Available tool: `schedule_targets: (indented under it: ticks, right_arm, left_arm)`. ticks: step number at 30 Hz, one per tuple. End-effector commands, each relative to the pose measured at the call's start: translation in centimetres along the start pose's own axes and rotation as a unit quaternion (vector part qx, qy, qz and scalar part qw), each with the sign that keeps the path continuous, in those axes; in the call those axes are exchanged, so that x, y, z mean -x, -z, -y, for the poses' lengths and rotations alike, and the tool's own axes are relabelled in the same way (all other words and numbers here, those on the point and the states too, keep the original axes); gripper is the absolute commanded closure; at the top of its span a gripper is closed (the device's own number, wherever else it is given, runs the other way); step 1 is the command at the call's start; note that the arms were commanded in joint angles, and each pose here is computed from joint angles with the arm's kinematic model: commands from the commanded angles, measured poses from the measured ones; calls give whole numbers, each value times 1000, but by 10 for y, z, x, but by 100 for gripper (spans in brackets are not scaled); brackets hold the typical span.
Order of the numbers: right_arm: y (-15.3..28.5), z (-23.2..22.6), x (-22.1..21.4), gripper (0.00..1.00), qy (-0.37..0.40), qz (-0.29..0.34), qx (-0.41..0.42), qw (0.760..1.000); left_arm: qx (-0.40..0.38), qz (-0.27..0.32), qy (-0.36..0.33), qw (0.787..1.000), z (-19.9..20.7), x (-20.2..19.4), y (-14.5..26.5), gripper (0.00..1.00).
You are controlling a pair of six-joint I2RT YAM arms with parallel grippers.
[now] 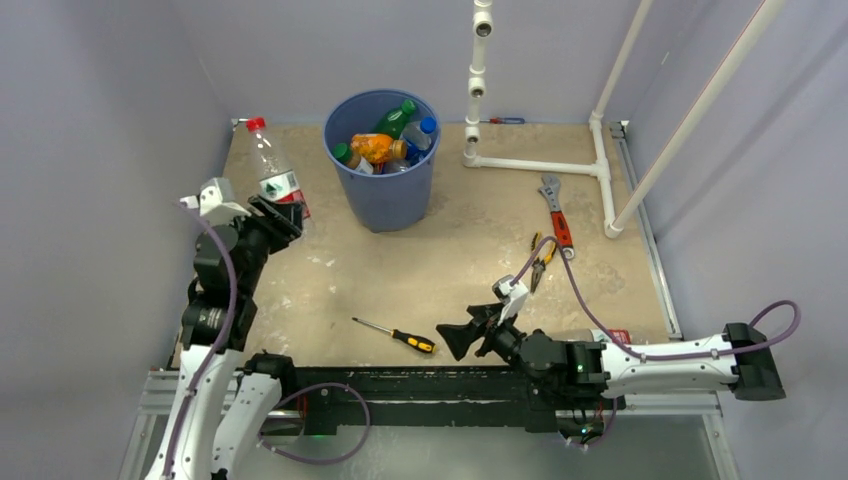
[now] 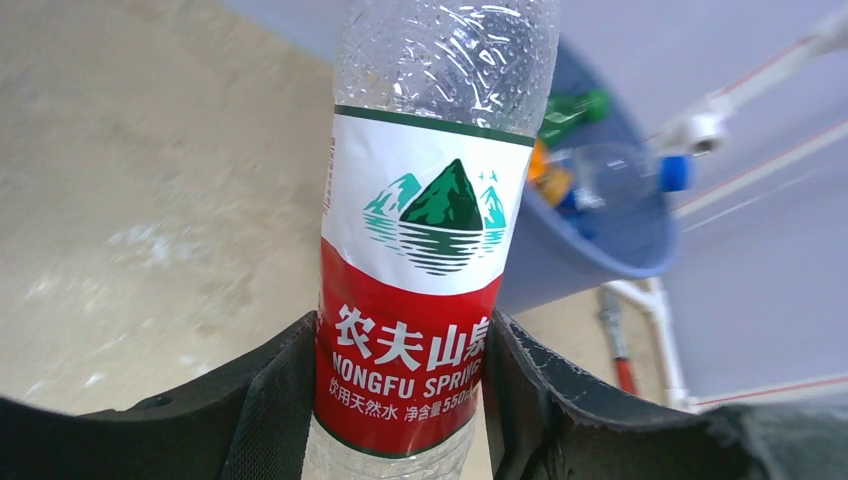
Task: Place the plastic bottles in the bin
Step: Place the plastic bottle in the trash bin.
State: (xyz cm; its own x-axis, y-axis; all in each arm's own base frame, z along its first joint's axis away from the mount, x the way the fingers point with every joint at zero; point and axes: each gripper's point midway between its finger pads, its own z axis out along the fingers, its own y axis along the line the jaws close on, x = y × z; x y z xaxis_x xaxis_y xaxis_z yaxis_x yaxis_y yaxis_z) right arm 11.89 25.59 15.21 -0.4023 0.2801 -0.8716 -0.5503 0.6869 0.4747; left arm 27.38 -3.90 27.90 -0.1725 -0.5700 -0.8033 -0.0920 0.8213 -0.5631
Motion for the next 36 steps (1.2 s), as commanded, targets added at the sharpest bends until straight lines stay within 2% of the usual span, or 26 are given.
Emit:
schedule_targets:
  ticks: [1, 4, 9, 13, 15, 17, 22, 27, 31, 36]
  right_arm:
    - [-3, -12, 1, 4, 4, 2, 20, 1000]
    - [-5, -13, -3, 4, 10, -6, 19, 1000]
    - [-7, -12, -4, 4, 13, -8, 13, 1000]
    - [-7, -23, 9, 4, -5, -1, 17, 1000]
    - [-6, -44, 26, 4, -9, -2, 42, 999]
    - [-4, -66, 54, 4, -12, 15, 69, 997]
    - [11, -116, 154, 4, -12, 110, 128, 986]
    - [33, -131, 252, 5, -17, 213, 115, 970]
    - [48, -143, 304, 6, -17, 274, 119, 954]
    - [35, -174, 332, 5, 21, 279, 108, 954]
  left_arm:
    - [-135, 43, 33, 989, 66, 41, 26, 71]
    - [-237, 50, 39, 969, 105, 52, 38, 71]
    - [-386, 70, 3, 920, 161, 70, 63, 71]
    - [-511, 73, -8, 856, 189, 65, 94, 71]
    - [-552, 73, -6, 830, 193, 57, 105, 71]
    - [-575, 68, -16, 815, 195, 47, 110, 72]
    - [-626, 47, -54, 777, 210, 22, 118, 75]
    - [-656, 39, -97, 748, 226, 3, 125, 79]
    - [-657, 17, -128, 742, 225, -27, 126, 79]
    - [-658, 34, -137, 739, 212, -36, 139, 80]
